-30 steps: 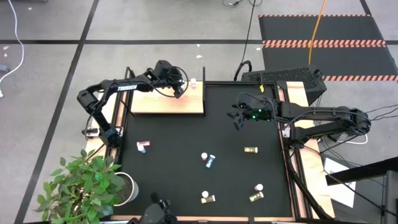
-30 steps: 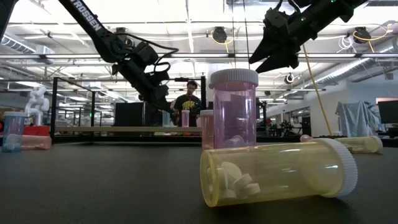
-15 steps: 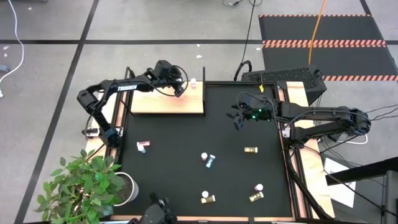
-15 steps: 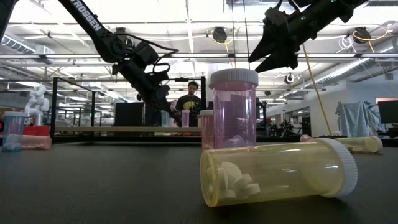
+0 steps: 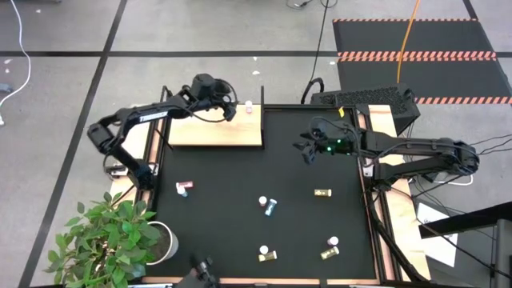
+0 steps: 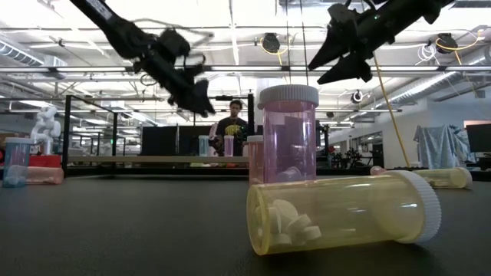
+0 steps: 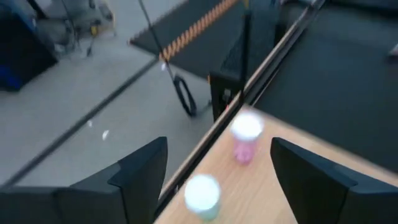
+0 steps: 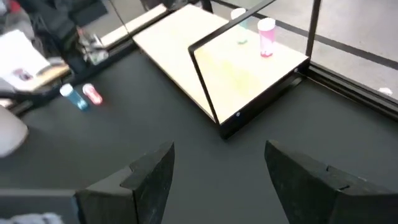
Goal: Pick and place medicine bottles onto shelf by color
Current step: Put the top right yellow pill bottle on the shelf
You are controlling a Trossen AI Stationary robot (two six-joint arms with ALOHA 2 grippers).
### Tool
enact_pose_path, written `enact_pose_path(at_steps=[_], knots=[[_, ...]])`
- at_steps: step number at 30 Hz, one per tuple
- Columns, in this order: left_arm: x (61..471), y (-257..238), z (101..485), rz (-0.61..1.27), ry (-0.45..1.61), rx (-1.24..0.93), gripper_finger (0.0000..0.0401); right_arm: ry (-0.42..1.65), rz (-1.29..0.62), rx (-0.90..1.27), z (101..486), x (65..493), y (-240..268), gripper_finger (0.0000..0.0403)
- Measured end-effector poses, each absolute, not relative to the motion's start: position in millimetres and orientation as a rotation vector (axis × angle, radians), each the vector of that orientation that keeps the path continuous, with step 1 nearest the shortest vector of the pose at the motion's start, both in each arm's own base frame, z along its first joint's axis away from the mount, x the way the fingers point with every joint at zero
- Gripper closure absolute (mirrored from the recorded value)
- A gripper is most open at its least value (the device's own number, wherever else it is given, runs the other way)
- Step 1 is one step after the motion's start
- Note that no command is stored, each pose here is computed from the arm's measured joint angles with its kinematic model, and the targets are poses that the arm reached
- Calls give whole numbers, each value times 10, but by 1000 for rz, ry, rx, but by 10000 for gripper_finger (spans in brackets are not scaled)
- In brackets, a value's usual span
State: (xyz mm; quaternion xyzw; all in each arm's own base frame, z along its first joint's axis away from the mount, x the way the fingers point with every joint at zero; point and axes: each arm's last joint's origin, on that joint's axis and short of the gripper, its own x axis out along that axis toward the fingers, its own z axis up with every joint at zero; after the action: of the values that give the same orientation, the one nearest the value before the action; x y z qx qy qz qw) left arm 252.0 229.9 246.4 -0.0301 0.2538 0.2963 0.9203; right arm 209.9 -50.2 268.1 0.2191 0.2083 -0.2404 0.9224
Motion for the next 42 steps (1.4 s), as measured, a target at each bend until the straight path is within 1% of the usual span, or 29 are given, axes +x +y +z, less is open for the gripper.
enact_pose_path(at_steps=[3,5,7,9,12,14,16,19,21,23,27,29,32,36,42], knots=[[2481,2109,2765,603,419,-69,110,394,-414,553,2755,2038,-471,156],[2471,1937,2966,572,352,-35,113,388,-352,630,2793,1993,-450,156],[2485,1738,3124,519,307,18,116,410,-335,710,2796,1936,-437,156],[2531,1535,3227,476,273,61,118,471,-344,784,2754,1878,-417,156],[2632,1229,3287,418,261,104,118,673,-376,828,2609,1764,-340,156],[2720,1018,3286,374,260,113,118,837,-369,781,2512,1677,-247,156],[2807,828,3262,337,263,107,118,982,-348,686,2440,1585,-157,156],[2937,592,3216,268,240,35,118,1092,-284,483,2367,1508,-54,156],[2994,479,3203,228,216,-32,118,1125,-225,403,2264,1465,1,156],[3061,387,3204,201,173,-92,118,1147,-177,376,2110,1431,46,156],[3109,217,3167,161,169,-247,118,1218,-57,428,1789,1351,137,156],[3128,132,3154,144,170,-315,119,1197,-15,452,1771,1370,177,156],[3136,-4,3144,111,177,-366,119,1161,-71,402,1764,1385,201,156],[3171,-146,3095,113,189,-345,119,1128,-171,369,1752,1405,199,156],[3201,-201,3060,154,184,-314,119,1125,-105,255,1713,1481,252,156]])
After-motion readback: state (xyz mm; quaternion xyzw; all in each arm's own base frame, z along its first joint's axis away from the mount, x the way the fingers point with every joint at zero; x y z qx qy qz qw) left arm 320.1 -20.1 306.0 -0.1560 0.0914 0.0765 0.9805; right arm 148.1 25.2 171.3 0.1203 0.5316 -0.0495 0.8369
